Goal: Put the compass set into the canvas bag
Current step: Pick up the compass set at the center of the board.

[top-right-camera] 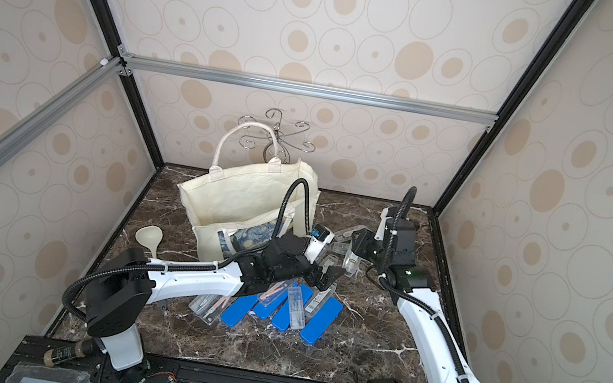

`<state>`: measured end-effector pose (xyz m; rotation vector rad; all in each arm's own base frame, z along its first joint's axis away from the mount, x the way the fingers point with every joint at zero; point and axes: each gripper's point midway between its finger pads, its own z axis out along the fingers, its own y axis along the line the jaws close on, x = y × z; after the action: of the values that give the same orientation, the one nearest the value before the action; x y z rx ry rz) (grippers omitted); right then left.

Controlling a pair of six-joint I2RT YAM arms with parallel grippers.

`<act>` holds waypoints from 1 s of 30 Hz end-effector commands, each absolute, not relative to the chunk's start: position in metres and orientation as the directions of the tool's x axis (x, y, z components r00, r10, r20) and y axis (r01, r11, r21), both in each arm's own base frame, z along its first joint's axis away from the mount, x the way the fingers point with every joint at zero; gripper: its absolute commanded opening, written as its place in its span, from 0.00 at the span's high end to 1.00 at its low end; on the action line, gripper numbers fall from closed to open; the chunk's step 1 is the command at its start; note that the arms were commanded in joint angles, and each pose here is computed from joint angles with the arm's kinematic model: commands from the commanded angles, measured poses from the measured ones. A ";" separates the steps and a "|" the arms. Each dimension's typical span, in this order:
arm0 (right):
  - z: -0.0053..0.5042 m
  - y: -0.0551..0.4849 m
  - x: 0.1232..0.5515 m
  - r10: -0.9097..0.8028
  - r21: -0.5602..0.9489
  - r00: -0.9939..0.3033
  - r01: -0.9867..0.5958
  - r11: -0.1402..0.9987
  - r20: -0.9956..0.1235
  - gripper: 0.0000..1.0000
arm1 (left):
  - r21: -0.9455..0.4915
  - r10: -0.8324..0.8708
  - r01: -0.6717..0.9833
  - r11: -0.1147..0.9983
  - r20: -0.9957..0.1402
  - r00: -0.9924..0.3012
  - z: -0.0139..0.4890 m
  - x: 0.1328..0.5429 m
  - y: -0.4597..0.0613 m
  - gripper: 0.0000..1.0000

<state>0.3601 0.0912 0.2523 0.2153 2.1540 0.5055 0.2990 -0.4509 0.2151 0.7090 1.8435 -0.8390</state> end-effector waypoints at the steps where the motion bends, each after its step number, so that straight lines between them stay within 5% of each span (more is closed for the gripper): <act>1: 0.262 0.093 0.355 0.353 0.462 -0.573 -0.050 0.885 -0.739 0.56 | -0.311 -0.008 0.808 0.501 -0.935 -0.355 0.259 0.295 -0.474 0.03; 30: 0.283 0.104 0.343 0.390 0.531 -0.541 -0.128 0.837 -0.745 0.56 | -0.388 -0.096 0.853 0.348 -0.920 -0.379 0.276 0.290 -0.508 0.83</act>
<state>0.3431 0.1007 0.2803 0.1982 2.0616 0.6397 0.3026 -0.4922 0.2440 0.6469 1.7369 -1.1375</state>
